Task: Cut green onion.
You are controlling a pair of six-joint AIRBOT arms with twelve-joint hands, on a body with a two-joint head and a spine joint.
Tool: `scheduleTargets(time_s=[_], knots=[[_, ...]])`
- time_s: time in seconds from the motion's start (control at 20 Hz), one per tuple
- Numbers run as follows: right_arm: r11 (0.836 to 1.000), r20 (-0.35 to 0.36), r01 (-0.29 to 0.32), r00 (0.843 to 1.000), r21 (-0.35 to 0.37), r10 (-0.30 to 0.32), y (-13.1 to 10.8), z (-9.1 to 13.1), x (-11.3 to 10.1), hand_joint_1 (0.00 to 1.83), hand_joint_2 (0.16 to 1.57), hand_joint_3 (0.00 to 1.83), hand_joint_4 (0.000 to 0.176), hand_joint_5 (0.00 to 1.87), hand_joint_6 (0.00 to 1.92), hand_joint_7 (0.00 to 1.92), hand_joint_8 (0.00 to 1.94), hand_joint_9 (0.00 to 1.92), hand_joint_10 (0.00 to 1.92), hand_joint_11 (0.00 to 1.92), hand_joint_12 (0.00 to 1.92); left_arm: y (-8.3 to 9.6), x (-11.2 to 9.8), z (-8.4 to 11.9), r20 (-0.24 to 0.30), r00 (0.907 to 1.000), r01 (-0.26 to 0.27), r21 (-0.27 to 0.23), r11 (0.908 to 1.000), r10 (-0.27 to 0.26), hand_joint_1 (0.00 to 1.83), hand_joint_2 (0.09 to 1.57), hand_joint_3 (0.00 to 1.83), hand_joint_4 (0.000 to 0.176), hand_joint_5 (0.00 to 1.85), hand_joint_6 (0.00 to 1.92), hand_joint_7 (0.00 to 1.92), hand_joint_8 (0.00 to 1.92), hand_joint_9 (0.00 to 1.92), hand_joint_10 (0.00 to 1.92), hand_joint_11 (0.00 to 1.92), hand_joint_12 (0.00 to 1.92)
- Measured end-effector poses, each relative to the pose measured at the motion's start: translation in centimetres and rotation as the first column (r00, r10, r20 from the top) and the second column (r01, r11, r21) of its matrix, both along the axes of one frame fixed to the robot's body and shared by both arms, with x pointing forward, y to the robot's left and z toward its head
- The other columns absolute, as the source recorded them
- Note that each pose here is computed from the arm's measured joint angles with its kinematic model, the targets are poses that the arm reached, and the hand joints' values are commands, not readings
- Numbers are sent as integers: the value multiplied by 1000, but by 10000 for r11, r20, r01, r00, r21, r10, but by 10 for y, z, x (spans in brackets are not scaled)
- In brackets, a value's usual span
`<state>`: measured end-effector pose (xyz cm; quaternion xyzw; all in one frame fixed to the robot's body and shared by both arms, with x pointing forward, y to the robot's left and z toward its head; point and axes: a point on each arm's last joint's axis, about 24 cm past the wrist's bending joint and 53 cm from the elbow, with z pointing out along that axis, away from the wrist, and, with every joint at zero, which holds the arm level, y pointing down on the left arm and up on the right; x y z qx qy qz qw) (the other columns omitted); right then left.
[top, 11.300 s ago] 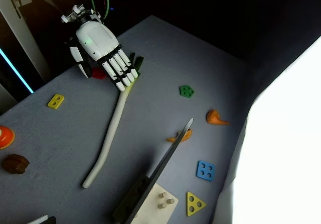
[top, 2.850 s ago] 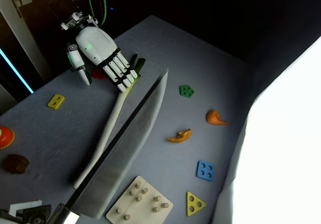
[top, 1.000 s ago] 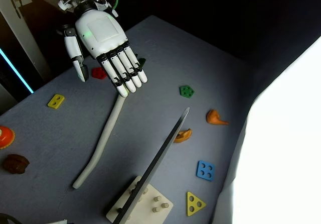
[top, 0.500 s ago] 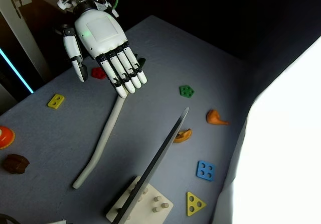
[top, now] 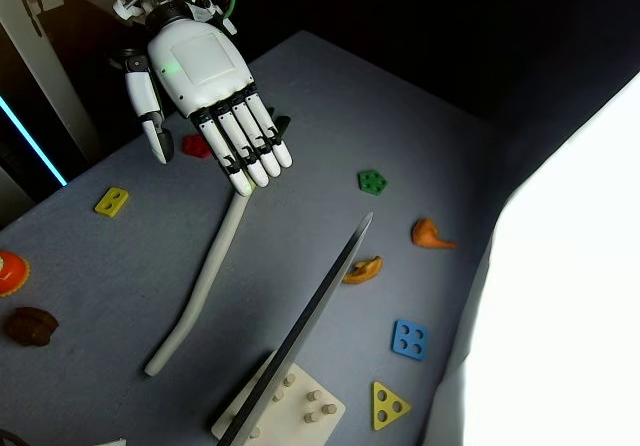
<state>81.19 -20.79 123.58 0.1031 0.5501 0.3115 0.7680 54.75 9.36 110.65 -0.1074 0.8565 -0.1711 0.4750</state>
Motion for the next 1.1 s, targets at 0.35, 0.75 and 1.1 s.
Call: scheduleTargets(time_s=[0.35, 0.75, 1.1], knots=[[10000, -129, 3, 9999, -36, -3, -1, -5, 0, 1575, 1231, 0, 176, 1262, 1921, 1559, 1941, 1602, 1921, 1646, 1921, -2, 0, 1, 50, 9999, 109, -17, 9999, -109, 94, 1361, 0, 0, 22, 6, 4, 1, 2, 1, 0, 0], [9997, -468, 3, 9989, 235, 8, -4, -17, 1, 1544, 1244, 0, 176, 1208, 1921, 1560, 1941, 1614, 1921, 1662, 1921, -3, 0, 1, 80, 9998, 175, 5, 9998, -175, 157, 1356, 0, 0, 29, 6, 20, 5, 0, 0, 0, 0], [9993, -707, 44, 9975, 371, -17, 4, -35, 9, 1555, 1230, 0, 176, 1251, 1921, 1568, 1941, 1608, 1921, 1653, 1921, -3, 1, 1, 95, 9998, 179, 15, 9998, -179, 151, 1351, 0, 0, 37, 5, 36, 4, 10, 2, 0, 0]])
